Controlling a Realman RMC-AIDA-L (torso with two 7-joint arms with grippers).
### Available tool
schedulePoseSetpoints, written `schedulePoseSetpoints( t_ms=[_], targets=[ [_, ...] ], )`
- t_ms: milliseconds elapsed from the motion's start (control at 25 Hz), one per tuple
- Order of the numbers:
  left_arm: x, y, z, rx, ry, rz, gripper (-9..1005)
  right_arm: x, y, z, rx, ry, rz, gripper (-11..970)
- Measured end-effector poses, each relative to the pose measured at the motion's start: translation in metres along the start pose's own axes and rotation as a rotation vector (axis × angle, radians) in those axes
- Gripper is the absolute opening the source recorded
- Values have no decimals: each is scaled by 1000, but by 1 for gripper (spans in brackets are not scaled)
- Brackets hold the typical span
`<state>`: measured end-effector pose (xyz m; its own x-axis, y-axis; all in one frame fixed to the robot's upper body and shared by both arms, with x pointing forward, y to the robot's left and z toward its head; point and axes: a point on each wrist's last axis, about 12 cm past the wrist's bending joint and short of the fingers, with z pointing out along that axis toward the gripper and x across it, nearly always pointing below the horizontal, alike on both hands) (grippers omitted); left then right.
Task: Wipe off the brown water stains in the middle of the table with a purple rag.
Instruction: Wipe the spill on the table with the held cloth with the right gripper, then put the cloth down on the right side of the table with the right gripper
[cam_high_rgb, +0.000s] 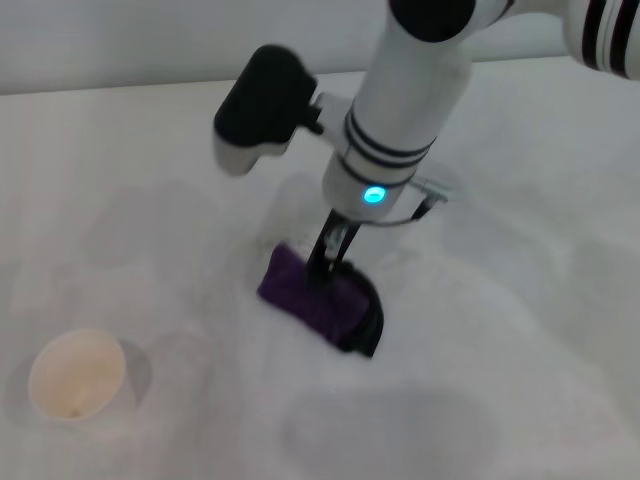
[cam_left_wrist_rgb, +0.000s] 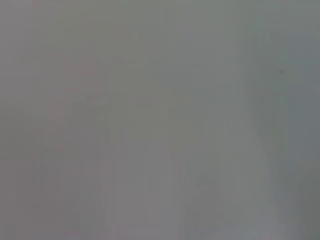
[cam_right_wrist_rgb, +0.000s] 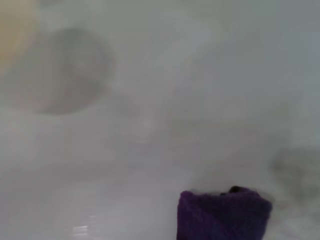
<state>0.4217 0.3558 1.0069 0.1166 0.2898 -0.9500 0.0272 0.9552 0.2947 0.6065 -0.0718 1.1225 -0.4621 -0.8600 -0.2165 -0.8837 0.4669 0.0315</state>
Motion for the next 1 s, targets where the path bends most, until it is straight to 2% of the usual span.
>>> schedulePoseSetpoints(
  t_ms=[360, 600, 1000],
  targets=[
    [1, 6, -7, -43, 8, 0, 877, 21, -37, -12, 107, -28, 117, 72],
    [0, 6, -2, -40, 2, -6, 877, 56, -61, -27, 170, -10, 219, 72],
    [-2, 3, 5, -30, -15, -13, 876, 101, -83, -23, 245, 21, 317, 72]
  ],
)
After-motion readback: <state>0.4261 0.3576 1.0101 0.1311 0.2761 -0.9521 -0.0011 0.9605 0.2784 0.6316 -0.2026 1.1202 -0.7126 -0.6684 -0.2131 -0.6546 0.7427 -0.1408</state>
